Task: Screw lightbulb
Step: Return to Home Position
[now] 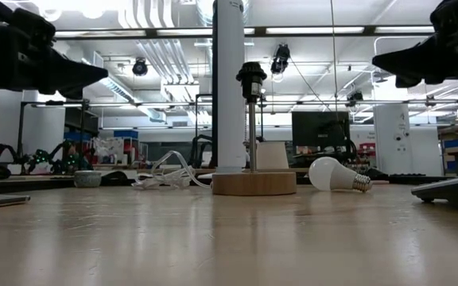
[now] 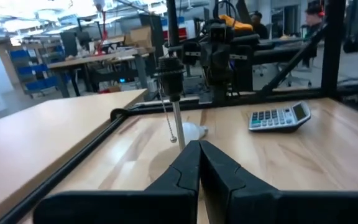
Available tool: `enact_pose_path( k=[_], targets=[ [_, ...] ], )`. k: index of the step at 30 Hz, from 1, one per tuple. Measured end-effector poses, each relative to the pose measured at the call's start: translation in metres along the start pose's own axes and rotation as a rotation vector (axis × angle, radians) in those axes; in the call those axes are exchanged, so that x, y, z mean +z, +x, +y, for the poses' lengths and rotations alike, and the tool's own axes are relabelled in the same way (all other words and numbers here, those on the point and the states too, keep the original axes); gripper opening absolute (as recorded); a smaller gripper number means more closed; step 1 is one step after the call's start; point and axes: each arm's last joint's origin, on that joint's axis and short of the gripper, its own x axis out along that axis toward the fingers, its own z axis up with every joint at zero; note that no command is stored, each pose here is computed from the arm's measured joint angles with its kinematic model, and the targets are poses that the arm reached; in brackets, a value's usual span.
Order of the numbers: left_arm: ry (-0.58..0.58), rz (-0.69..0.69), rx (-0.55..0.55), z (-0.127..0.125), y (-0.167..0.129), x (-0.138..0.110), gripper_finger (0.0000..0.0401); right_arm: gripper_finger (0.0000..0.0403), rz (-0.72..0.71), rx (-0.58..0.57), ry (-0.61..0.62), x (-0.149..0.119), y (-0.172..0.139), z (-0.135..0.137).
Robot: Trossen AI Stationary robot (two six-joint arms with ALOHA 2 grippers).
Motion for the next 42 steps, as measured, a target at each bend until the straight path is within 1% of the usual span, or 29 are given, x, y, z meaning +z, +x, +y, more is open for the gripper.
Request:
enact_pose_path(
  k=[2,8,14,17,20,30,42],
  targets=[
    [-0.020,-0.001,0.000,0.000,0.001,0.001,0.0000,0.0024,0.014,0.004,0.022,-0.001,0.000,0.000],
    [-0.017,0.027,-0.004,-0.001,0.003,-0.001,0.0000,0.0033,0.015,0.003,0.162,-0.001,0.000,0.000],
    [-0.009,0.071,-0.010,-0.002,0.005,-0.005,0.0000,0.0041,0.014,0.002,0.193,-0.001,0.000,0.000],
    [-0.004,0.100,-0.014,-0.002,0.007,-0.007,0.0000,0.0043,0.014,0.002,0.317,-0.001,0.000,0.000],
    [0.000,0.127,-0.018,-0.003,0.009,-0.010,0.0000,0.0044,0.014,0.002,0.385,-0.001,0.000,0.000],
    [0.017,0.217,-0.031,-0.005,0.013,-0.018,0.0000,0.0033,0.013,0.001,0.395,-0.001,0.000,0.000],
    [0.032,0.302,-0.043,-0.007,0.017,-0.027,0.0000,0.0053,0.012,0.001,0.396,-0.001,0.000,0.000]
  ],
)
